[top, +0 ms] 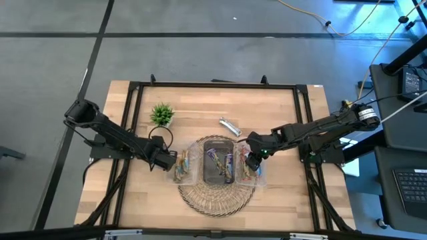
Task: Pick and place Granola Bars by type
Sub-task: Put the red granola bar into the right transparent bin
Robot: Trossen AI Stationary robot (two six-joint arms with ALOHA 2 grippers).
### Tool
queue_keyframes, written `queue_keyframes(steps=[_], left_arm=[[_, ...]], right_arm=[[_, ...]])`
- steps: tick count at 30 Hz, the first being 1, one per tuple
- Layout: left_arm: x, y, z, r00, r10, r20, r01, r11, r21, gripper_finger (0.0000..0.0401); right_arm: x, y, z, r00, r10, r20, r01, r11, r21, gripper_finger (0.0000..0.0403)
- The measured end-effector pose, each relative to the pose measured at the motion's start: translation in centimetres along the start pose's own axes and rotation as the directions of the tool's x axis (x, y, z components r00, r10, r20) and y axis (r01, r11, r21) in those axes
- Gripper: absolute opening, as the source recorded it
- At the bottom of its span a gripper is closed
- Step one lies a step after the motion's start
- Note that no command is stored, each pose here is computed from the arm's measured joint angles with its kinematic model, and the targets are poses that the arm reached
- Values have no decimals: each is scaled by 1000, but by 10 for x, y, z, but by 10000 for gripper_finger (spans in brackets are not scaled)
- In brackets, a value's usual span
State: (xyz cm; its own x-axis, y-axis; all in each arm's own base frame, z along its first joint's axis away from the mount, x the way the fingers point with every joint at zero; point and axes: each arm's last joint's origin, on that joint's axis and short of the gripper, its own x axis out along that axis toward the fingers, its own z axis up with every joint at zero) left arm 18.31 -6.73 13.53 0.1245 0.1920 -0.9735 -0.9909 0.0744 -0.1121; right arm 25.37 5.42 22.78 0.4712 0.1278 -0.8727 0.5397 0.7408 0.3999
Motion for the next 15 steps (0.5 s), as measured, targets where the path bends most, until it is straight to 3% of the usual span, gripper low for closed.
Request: queue_keyframes(steps=[15], left_arm=[[-6, -15, -3, 994, -110, -7, 109, 994, -28, 65]], right_arm=[[0, 0, 0, 1000, 0, 0, 0, 1000, -1, 159]])
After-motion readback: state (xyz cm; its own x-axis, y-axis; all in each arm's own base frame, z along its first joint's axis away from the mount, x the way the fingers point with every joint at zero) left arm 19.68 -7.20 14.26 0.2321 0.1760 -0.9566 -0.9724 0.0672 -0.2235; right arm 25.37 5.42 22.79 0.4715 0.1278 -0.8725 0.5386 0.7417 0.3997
